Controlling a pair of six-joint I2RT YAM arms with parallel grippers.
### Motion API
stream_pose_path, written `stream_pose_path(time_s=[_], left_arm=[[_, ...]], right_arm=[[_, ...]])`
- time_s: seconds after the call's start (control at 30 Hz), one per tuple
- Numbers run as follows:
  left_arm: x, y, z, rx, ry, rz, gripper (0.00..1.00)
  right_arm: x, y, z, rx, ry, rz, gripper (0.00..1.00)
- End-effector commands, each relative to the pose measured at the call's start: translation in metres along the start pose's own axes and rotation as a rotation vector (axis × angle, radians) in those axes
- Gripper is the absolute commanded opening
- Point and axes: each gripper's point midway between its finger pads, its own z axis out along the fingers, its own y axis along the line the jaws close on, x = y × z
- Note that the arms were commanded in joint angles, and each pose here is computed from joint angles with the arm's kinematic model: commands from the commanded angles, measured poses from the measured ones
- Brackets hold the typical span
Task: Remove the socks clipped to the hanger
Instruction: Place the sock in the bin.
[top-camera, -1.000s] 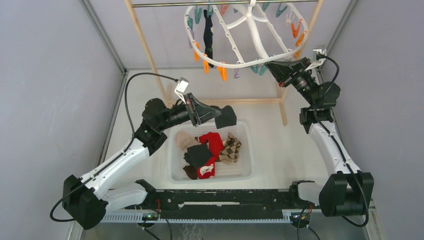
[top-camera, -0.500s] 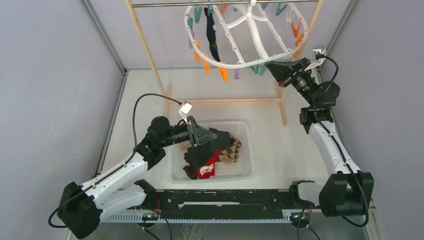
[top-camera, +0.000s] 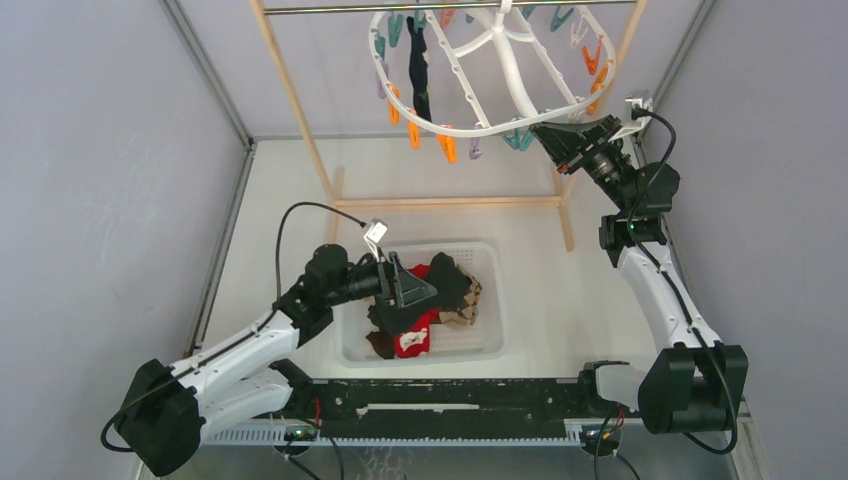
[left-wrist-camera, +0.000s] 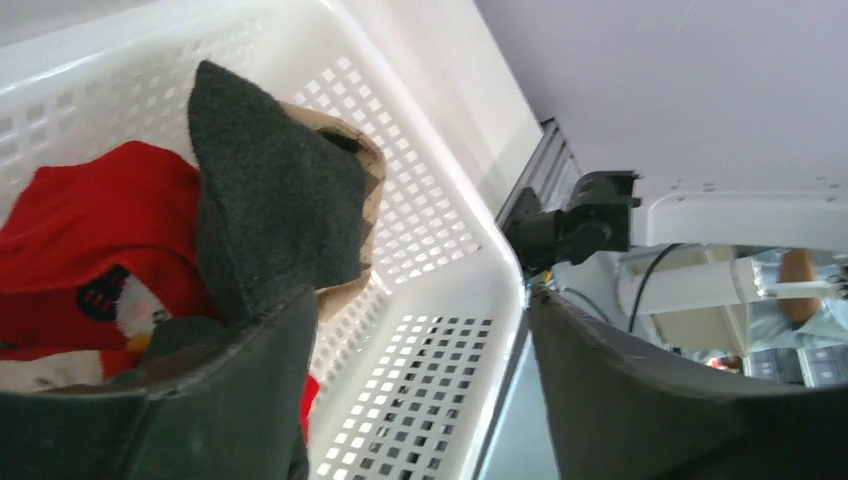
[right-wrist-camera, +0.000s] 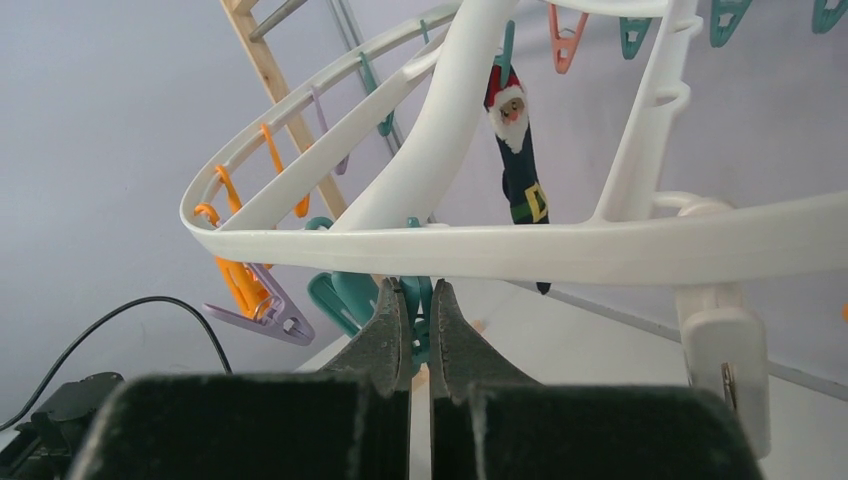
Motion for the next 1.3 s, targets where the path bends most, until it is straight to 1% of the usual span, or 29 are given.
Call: stream_pose_path(time_s=[0.0,0.03,0.1,0.23,0.5,0.7,1.0,1.27], left_arm=[[-0.013,-0.01,-0.002,0.005,-0.028,0.046,0.9],[-0.014,-0.011,-0.003,0.002,-0.03,0.05,0.97],[-0.02,-0.014,-0.005,-0.004,-0.042,0.065,1.0],[-0.039,-0.021,-0.011,-0.045,-0.076,0.114,1.0],[-0.07,-0.032,-0.01,-0.083,-0.116,0.165,1.0],[-0.091,-0.029,-0.007,-0.121,-0.162,0.161,1.0],[-0.148,-0.019,-0.011,-0.197,-0.302,0.15,1.0],[-0.178,-0.007,-0.008,-0.235,-0.369,0.171,1.0]], right_arm=[[-0.025,0.016,0.001,-0.022,-0.048,-0.056,0.0],[-0.026,0.016,0.0,-0.02,-0.051,-0.057,0.0],[-0.029,0.015,-0.001,-0.012,-0.059,-0.059,0.0],[-0.032,0.017,-0.001,-0.015,-0.071,-0.052,0.0],[-0.042,-0.003,-0.003,0.047,-0.093,-0.046,0.04],[-0.047,-0.018,-0.003,0.094,-0.106,-0.041,0.06],[-0.057,-0.048,-0.001,0.169,-0.123,-0.021,0.08],[-0.067,-0.077,0.0,0.205,-0.146,0.002,0.1]])
